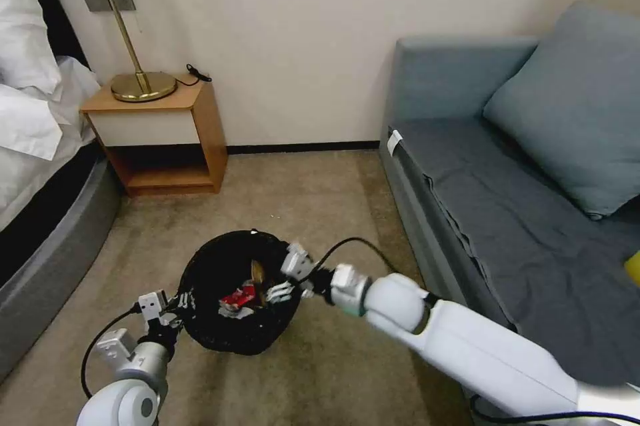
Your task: Pick up the trash bin, then pick up the garbage on the floor and place it into the trash bin.
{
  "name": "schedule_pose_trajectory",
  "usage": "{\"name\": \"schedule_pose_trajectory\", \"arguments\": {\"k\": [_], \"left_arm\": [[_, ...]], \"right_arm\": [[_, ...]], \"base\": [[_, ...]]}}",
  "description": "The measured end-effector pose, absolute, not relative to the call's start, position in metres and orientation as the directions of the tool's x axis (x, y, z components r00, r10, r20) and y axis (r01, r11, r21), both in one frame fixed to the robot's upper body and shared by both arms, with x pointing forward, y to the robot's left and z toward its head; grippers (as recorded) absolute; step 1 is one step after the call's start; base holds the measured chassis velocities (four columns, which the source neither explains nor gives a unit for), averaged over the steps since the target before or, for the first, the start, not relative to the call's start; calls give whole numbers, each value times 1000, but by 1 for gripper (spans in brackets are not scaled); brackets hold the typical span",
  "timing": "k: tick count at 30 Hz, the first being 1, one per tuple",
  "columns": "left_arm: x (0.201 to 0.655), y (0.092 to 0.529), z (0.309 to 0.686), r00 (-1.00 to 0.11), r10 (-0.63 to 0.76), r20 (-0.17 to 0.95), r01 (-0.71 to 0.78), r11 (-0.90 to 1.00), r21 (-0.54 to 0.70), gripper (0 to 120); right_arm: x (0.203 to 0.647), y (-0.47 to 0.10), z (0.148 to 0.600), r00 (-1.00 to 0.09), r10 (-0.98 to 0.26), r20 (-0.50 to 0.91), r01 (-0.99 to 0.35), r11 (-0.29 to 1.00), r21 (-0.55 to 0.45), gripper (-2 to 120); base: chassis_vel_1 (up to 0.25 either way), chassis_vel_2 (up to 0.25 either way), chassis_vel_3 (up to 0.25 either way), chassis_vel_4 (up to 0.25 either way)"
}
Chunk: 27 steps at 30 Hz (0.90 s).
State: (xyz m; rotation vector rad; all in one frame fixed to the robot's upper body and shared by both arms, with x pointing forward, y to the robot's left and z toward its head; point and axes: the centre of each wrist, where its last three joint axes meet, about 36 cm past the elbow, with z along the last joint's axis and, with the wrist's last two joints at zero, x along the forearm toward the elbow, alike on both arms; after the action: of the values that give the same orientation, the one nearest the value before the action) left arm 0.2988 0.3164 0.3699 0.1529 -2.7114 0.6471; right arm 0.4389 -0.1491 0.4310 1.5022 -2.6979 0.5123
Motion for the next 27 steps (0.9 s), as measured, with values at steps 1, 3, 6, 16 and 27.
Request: {"name": "schedule_pose_trajectory", "arguments": {"k": [1, 3, 6, 16, 27], "left_arm": [[301, 317, 371, -927, -36, 374, -207, 880, -427, 4], [304, 318, 373, -913, -62, 403, -252, 863, -439, 4], [307, 319, 374, -896, -90, 434, -301, 843, -446, 4], [313, 318, 374, -848, -136, 513, -384, 824, -417, 4], [300, 321, 370, -875, -128, 467, -319, 878, -358, 39]], "right_arm": [[435, -162, 431, -572, -805, 154, -809, 523, -269, 99], [428, -181, 433, -633, -764, 128, -765, 590, -261, 100], [421, -194, 439, -690, -717, 94, -713, 653, -253, 100], [369, -225, 465, -821, -571, -19, -553, 802, -225, 100], [324, -226, 467, -842, -539, -39, -523, 830, -193, 100]], "base": [[0, 0, 0, 0], [0, 0, 0, 0], [0, 0, 0, 0], [0, 0, 0, 0], [0, 0, 0, 0]]}}
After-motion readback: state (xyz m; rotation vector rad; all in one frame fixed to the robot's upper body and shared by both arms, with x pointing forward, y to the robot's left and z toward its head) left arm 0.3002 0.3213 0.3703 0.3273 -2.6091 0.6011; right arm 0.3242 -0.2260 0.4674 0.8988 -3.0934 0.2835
